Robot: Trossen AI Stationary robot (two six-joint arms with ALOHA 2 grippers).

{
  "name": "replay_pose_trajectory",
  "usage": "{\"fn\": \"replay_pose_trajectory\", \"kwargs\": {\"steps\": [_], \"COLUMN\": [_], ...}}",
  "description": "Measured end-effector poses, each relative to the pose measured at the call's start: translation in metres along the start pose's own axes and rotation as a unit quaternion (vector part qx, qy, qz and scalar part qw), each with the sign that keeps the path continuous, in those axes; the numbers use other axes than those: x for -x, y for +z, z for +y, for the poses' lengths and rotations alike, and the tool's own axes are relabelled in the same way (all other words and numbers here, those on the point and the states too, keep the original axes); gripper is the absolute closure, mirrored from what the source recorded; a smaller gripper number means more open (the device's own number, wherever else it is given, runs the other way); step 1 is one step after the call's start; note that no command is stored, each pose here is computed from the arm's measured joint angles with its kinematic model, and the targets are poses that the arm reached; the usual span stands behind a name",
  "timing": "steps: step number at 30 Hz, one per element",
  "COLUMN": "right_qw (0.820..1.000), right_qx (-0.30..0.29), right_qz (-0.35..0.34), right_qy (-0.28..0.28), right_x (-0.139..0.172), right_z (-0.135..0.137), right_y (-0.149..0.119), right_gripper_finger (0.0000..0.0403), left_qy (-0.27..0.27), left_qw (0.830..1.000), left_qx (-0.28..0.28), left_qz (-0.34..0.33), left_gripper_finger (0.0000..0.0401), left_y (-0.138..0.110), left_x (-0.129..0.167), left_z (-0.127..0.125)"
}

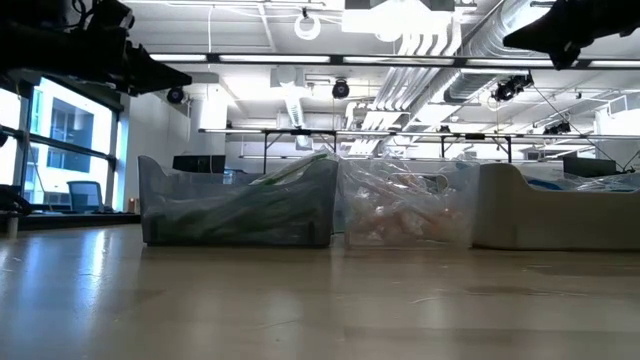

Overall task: Pick & Place Toothbrushes
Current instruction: Return to Home Position

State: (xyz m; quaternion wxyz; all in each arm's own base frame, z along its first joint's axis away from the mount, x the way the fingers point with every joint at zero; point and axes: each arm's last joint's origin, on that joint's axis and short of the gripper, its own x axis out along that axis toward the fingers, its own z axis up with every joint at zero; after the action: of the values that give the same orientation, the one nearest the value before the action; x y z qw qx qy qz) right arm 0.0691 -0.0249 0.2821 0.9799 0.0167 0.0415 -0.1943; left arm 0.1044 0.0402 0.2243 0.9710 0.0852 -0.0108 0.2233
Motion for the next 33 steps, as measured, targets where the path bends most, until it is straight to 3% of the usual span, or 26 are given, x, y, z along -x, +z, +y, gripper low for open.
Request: {"fn": "replay_pose_trajectory", "kwargs": {"steps": [7, 14, 22, 33], "right_qw": [0.998, 0.995, 0.995, 0.996], "right_qx": [-0.006, -0.026, -0.040, -0.046], "right_qz": [-0.037, -0.070, -0.070, -0.063], "right_qy": [-0.057, -0.066, -0.063, 0.034], "right_x": [0.017, 0.037, 0.034, -0.004], "right_z": [-0.005, -0.007, -0.007, 0.001], "right_y": [0.001, -0.003, -0.005, -0.051], "right_gripper_finger": [0.0401, 0.0401, 0.0401, 0.0401], "left_qy": [0.000, 0.000, 0.001, 0.001], "left_qw": [1.000, 1.000, 1.000, 1.000], "left_qx": [0.001, 0.001, 0.004, 0.009], "left_qz": [0.000, -0.001, -0.007, -0.011], "left_gripper_finger": [0.0401, 0.0401, 0.0401, 0.0401], "left_y": [-0.004, -0.004, -0.002, -0.002], "left_x": [0.001, 0.001, 0.001, 0.001], "left_z": [-0.001, -0.001, 0.000, 0.000]}}
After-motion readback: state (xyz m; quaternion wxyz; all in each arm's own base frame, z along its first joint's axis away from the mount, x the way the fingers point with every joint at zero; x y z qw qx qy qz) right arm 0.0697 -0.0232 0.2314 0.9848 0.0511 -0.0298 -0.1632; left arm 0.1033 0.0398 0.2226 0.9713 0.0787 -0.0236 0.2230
